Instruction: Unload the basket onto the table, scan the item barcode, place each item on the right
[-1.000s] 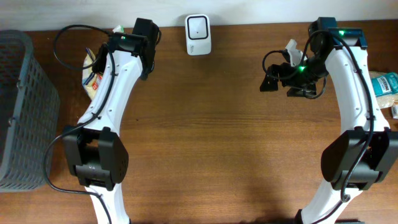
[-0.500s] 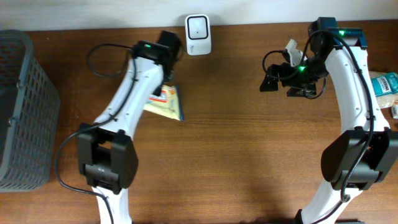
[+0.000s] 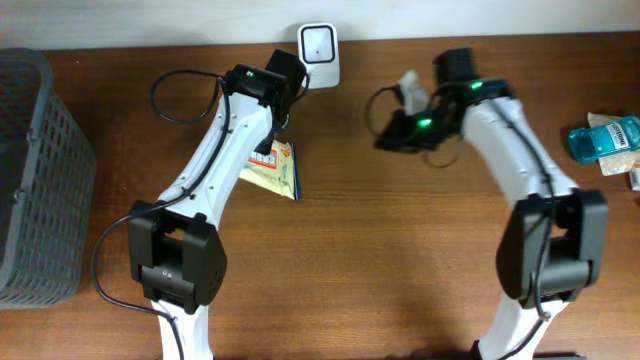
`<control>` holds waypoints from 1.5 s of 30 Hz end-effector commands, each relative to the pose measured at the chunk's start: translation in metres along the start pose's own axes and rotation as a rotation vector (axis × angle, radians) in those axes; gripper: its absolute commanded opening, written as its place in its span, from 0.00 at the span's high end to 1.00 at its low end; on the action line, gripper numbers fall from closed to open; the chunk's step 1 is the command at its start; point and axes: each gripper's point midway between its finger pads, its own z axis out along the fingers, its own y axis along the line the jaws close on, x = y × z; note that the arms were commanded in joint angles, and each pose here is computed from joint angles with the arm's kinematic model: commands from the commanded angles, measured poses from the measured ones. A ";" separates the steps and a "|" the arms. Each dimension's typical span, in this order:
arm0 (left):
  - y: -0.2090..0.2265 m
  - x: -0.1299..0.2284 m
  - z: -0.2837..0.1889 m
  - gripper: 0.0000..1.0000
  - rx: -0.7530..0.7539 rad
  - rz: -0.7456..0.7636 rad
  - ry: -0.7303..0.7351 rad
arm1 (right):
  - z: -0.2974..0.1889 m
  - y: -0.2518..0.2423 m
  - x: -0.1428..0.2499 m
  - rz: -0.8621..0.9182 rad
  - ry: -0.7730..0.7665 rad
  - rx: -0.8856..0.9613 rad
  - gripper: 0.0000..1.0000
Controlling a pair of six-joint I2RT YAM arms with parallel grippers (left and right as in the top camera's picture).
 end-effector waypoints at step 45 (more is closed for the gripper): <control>-0.063 -0.026 -0.132 0.57 0.772 -0.084 -0.173 | 0.154 0.072 0.015 0.221 -0.040 -0.167 0.96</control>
